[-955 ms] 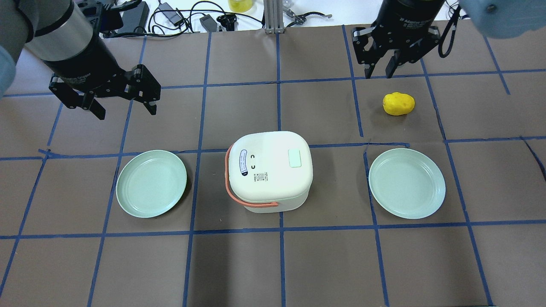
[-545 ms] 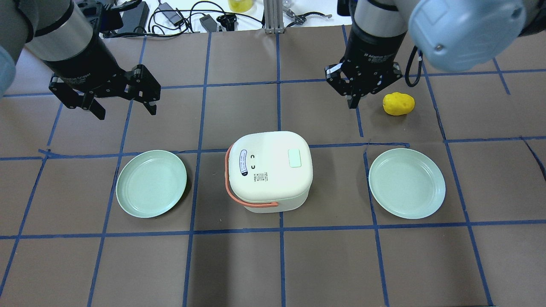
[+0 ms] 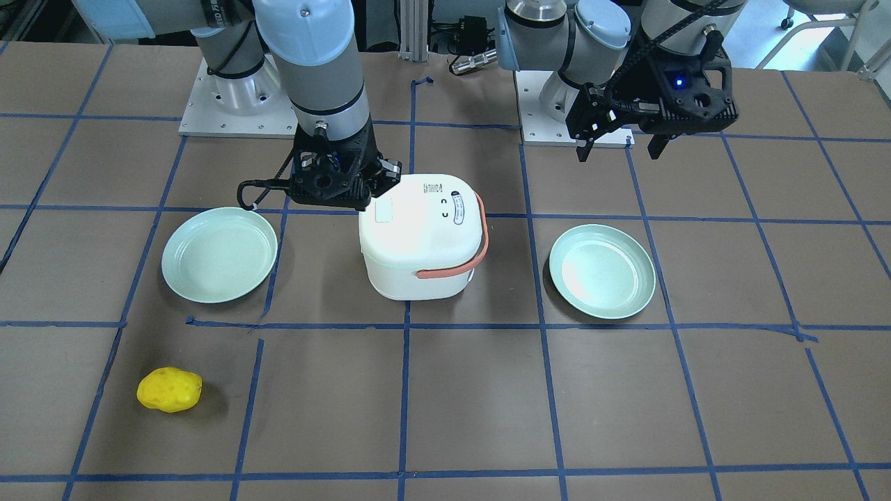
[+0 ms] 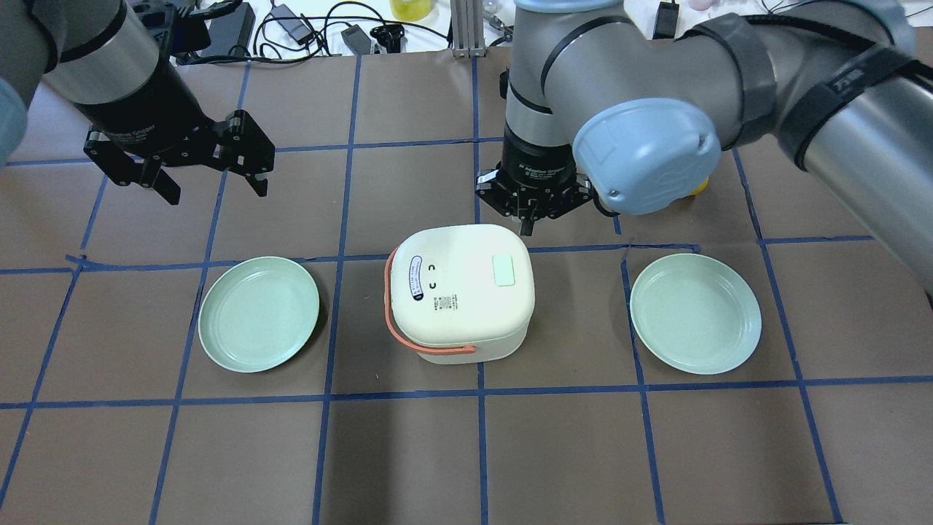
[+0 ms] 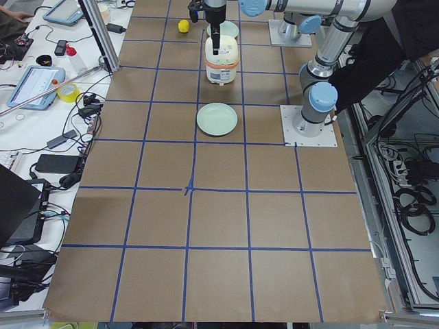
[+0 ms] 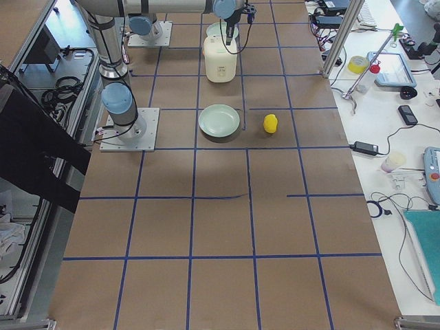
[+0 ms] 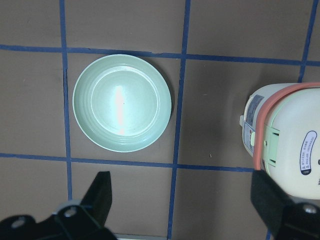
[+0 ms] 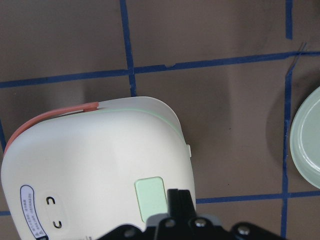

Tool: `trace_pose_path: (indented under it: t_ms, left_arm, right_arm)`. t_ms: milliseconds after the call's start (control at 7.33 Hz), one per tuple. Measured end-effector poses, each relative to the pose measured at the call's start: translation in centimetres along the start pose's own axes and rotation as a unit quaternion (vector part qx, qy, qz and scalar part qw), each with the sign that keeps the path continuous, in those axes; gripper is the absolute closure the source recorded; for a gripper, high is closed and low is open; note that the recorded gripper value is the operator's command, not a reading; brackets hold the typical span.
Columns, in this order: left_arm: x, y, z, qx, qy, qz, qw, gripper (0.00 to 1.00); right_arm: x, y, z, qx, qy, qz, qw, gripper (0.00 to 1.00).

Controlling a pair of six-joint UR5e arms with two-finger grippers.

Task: Press rice cooker button
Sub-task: 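Move the right gripper over the rice cooker's green lid button, then lower the right gripper and press down on the green button, then raise the right gripper away as the rice cooker lid pops open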

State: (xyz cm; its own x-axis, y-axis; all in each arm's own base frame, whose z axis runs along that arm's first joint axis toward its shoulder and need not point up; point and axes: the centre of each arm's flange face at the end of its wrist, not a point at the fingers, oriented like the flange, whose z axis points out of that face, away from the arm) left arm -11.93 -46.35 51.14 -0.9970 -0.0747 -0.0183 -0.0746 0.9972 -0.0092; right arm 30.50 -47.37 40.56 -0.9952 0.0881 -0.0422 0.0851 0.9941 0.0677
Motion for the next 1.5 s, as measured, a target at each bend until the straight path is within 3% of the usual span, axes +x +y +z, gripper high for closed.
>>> trace_pose_path:
  t_ms: [409,1500]
  left_arm:
    - [0.0,0.0,0.0,0.0,0.0,0.0,1.0,0.0]
    - [0.0,0.0,0.0,0.0,0.0,0.0,1.0,0.0]
  right_arm:
    - [-1.1,1.2,3.0,0.011,-0.004,0.012,0.9999,0.98]
    - [-1.0,1.9,4.9,-0.002,0.001,0.005,1.0,0.97]
